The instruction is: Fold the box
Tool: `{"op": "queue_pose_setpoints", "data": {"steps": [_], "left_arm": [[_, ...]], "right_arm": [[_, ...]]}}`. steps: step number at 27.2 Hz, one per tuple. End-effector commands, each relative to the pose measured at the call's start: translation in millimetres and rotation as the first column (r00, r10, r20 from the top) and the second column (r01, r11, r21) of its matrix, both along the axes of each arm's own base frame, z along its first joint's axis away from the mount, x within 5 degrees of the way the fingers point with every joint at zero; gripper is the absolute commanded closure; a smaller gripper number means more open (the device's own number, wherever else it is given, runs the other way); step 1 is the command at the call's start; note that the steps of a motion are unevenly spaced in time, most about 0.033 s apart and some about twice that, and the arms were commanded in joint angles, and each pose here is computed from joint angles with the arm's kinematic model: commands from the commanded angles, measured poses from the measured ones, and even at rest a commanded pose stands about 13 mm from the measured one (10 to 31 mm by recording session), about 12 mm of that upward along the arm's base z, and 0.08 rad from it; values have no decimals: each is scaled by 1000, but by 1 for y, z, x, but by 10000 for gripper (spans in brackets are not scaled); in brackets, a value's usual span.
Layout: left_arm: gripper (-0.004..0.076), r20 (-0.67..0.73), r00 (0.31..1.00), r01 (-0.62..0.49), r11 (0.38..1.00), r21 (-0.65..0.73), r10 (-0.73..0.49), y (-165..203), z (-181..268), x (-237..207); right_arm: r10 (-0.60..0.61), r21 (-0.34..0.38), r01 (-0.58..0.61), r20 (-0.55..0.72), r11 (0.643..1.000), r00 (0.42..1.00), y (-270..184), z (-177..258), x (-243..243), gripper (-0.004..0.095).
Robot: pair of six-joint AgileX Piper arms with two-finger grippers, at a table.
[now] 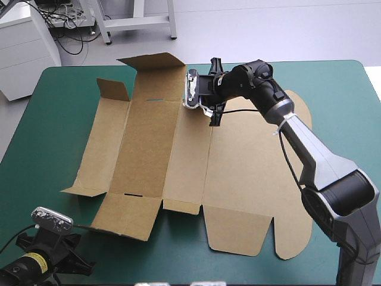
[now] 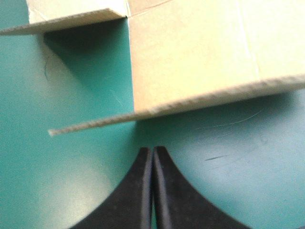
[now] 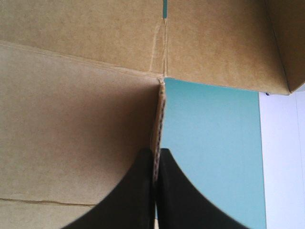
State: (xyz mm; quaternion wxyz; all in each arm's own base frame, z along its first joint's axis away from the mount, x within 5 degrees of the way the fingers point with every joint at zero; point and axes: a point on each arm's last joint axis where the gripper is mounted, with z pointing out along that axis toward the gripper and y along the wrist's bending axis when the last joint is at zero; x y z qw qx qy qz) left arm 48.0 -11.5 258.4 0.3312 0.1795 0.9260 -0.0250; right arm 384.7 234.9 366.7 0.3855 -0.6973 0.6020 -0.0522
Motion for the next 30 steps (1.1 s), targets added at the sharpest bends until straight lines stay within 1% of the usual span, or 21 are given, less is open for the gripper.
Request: {"op": "queue_pose_setpoints", "data": {"steps": [1,7,12,16,19,21,23,25,26,27,28,29,30], "left_arm": [[756,51,999,9,1000,-26,-8,-3,8,4],[756,51,999,9,1000,-26,-8,-3,8,4],[756,51,999,9,1000,-26,-8,-3,8,4],[756,51,999,9,1000,-26,-8,-3,8,4],[756,51,999,9,1000,-26,-8,-3,8,4],[756,51,999,9,1000,-26,-8,-3,8,4],[756,51,999,9,1000,-26,-8,-3,8,4],[756,51,999,9,1000,-26,-8,-3,8,4],[756,51,999,9,1000,-26,-8,-3,8,4],[756,51,999,9,1000,-26,-8,-3,8,4],[756,51,999,9,1000,-26,-8,-3,8,4],[756,51,999,9,1000,-26,-8,-3,8,4],[756,51,999,9,1000,-26,-8,-3,8,4]], "right_arm": [[71,43,-75,83,996,994,1,27,-10,932],[158,56,-161,55,985,986,12,13,-7,931],[158,77,-161,45,984,986,15,9,-5,931],[161,71,-163,30,984,987,16,4,-3,925],[182,54,-182,4,982,983,17,0,-4,923],[189,54,-188,-13,981,982,17,-2,-5,898],[192,49,-191,-25,980,981,17,-3,-6,842],[197,44,-195,-36,980,980,17,-4,-6,747],[198,43,-197,-40,980,979,17,-5,-7,643],[198,43,-197,-40,980,979,17,-5,-7,582],[198,43,-197,-40,980,979,17,-5,-7,475],[196,45,-194,-40,980,980,17,-4,-7,423],[170,66,-167,-52,984,984,16,-1,-8,359]]}}
